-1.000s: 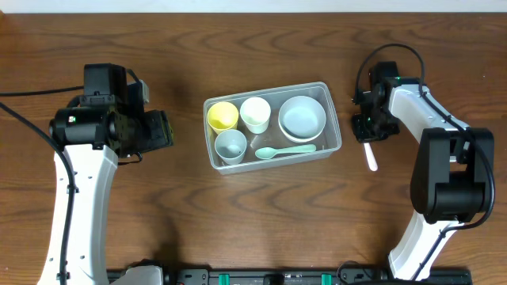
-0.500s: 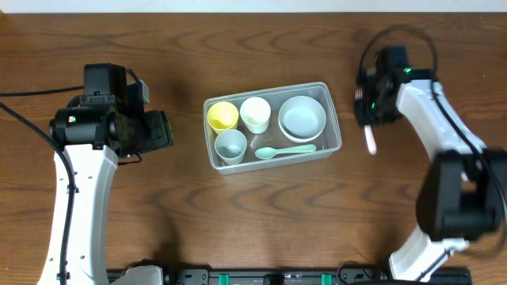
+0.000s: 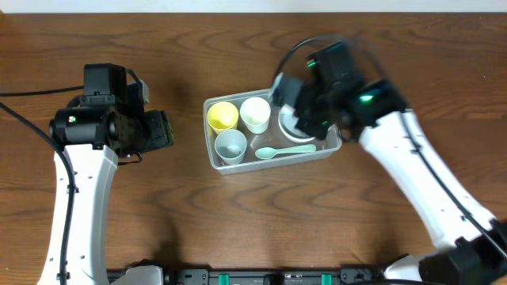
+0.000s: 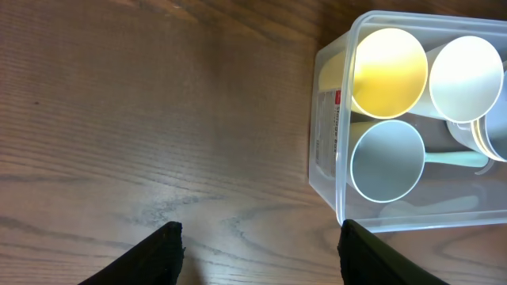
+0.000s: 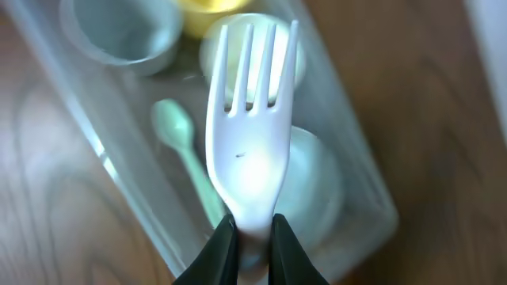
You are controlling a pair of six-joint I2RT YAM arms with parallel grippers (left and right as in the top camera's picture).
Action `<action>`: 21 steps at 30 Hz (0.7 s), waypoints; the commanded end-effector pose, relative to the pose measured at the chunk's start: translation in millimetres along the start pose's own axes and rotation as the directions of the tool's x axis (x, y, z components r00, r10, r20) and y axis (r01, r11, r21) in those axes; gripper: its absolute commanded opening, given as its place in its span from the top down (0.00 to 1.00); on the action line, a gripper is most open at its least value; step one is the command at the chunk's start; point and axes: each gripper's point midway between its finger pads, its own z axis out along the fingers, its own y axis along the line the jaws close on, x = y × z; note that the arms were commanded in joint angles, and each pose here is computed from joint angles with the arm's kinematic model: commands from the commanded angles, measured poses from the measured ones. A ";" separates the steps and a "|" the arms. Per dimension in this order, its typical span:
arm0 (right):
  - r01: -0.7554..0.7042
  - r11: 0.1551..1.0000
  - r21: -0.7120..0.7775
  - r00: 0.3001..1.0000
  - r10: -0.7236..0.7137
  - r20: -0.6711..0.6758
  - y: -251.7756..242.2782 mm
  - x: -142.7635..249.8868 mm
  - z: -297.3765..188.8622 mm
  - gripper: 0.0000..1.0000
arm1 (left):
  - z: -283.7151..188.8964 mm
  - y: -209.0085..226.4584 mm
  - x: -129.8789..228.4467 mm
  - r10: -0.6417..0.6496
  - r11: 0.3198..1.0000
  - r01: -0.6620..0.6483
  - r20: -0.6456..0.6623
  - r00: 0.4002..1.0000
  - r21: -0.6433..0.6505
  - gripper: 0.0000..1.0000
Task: Pack container
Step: 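Carry the white fork into the container beside the spoon and release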
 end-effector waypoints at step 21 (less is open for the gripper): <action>0.043 0.992 -0.122 0.989 -0.059 -0.134 23.6 18.7 58.2 0.67 | -0.5 -0.1 0.7 0.001 1.000 -0.001 -0.001 1.000 0.007 0.37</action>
